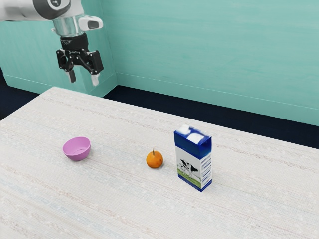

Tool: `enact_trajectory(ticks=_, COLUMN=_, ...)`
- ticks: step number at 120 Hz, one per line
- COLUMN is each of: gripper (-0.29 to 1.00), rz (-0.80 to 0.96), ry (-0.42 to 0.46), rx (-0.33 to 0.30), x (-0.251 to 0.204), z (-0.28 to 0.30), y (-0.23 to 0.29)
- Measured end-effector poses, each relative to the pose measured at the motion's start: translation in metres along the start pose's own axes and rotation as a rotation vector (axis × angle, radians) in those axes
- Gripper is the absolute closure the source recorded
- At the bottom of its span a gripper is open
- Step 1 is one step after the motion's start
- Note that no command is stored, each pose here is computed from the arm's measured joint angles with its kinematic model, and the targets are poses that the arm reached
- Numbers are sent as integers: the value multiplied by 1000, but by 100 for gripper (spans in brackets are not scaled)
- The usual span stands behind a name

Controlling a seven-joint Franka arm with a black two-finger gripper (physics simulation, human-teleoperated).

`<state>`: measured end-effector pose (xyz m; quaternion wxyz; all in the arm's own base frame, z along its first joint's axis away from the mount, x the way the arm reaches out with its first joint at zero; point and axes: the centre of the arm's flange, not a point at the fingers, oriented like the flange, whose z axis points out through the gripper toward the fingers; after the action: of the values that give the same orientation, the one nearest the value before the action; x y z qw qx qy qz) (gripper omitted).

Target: Place the pear in the bowl.

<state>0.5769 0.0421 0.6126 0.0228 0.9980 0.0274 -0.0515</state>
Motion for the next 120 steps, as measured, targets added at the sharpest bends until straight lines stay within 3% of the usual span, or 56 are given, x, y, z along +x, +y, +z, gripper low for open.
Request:
enact_trajectory(ticks=40, gripper=1, rz=41, ry=51, rx=29, x=15, z=8, y=17)
enact_trajectory(ticks=74, gripper=1, rz=137, ry=-10, rx=69, x=18, z=134, y=61)
enact_trajectory(ticks=120, gripper=1, rz=202, ry=69, rx=29, x=38, z=227, y=102)
